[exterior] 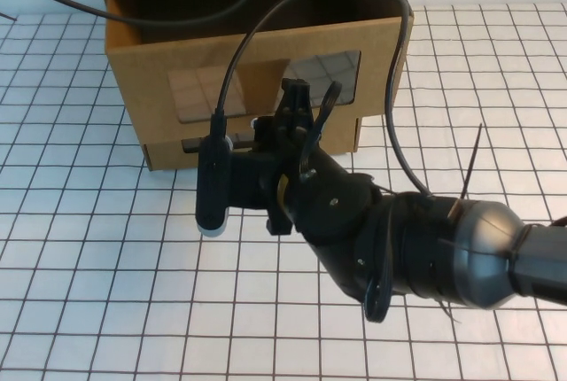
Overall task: Open the shoe box
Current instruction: 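Pull the top drawer of the cardboard box fully open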
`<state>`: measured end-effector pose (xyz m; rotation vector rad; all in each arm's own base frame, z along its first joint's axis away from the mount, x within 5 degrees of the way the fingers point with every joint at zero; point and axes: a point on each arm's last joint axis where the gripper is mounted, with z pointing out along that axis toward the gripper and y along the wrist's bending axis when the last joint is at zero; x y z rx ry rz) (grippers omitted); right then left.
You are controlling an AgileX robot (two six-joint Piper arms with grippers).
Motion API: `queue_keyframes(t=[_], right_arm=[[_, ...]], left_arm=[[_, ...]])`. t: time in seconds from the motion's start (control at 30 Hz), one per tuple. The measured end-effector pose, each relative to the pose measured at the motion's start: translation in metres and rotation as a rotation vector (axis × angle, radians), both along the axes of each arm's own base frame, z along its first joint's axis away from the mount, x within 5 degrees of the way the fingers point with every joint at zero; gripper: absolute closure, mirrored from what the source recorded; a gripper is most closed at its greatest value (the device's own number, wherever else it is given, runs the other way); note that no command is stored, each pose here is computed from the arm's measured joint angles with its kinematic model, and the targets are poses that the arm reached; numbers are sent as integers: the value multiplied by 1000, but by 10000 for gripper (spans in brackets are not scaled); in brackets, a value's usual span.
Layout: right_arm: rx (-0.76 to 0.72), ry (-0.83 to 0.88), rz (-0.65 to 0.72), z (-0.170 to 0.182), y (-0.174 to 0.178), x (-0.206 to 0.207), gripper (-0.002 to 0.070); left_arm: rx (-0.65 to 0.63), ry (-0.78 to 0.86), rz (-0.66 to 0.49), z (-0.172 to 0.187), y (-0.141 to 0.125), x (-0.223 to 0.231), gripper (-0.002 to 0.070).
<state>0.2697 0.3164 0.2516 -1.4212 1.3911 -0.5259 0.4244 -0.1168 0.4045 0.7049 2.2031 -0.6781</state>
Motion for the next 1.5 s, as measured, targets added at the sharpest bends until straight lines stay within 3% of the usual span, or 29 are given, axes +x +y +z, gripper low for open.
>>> queue_keyframes(t=[0.2, 1.17, 1.5], right_arm=[[-19, -14, -20, -3, -1, 2, 563], [-46, -52, -73, -5, -1, 6, 666], [-58, -16, -48, -6, -9, -52, 669]], left_arm=[[0, 0, 0, 0, 0, 0, 677], [-11, 12, 11, 0, 0, 0, 677], [-24, 28, 25, 0, 0, 0, 677]])
